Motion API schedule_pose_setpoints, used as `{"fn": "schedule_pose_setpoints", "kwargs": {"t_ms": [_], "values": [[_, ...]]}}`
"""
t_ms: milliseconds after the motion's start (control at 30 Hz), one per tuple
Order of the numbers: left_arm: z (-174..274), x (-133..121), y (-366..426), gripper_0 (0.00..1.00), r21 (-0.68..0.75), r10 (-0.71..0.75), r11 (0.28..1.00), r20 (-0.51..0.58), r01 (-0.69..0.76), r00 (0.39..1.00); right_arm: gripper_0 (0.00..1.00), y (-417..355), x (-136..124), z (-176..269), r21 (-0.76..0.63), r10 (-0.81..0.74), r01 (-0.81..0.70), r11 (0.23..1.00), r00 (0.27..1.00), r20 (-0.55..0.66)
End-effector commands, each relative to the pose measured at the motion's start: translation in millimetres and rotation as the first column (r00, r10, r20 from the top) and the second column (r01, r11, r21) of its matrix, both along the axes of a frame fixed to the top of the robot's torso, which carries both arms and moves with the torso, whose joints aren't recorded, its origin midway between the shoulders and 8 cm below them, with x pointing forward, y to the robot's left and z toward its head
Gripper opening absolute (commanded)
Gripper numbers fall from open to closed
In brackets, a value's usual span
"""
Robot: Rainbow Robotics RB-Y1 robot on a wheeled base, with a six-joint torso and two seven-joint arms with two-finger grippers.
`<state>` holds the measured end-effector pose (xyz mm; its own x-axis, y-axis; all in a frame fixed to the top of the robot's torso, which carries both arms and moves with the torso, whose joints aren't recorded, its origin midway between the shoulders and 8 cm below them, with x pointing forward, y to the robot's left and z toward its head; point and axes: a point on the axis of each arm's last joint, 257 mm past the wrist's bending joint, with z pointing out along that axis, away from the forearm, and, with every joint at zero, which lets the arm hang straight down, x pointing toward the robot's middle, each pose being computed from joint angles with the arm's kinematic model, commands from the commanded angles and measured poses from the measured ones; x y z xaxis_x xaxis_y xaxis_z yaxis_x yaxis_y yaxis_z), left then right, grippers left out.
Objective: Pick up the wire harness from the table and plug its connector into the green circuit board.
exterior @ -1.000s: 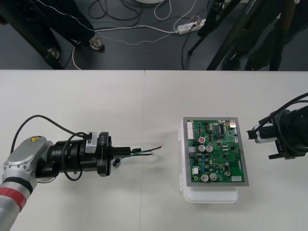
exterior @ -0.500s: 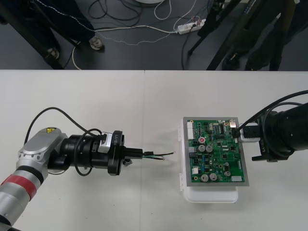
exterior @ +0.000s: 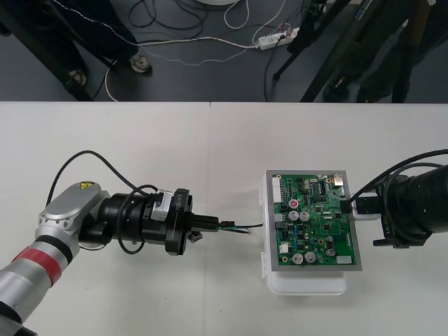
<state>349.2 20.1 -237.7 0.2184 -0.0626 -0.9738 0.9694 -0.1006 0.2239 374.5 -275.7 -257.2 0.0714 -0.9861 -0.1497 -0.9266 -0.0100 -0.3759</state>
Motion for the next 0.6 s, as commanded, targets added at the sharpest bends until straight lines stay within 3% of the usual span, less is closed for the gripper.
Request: {"fn": "schedule_pose_setpoints", "kwargs": {"t_ms": [33, 333, 600], "values": [[20, 5, -26, 0.00, -0.044, -0.021, 0.999, 0.077, 0.025, 0.997, 1.00, 10, -8, -7, 0.009, -0.016, 0.016, 1.000, 1.000, -0.008], [24, 8, -37, 0.00, -0.048, -0.019, 0.999, 0.062, 0.022, 0.998, 1.00, 16, 0, -10, -0.062, -0.020, 0.023, 0.998, 0.998, 0.056], [26, 7, -45, 0.00, -0.031, -0.046, 0.998, 0.039, 0.047, 0.998, 1.00, 24, -2, -9, -0.045, -0.049, 0.052, 0.998, 0.997, 0.061]]}}
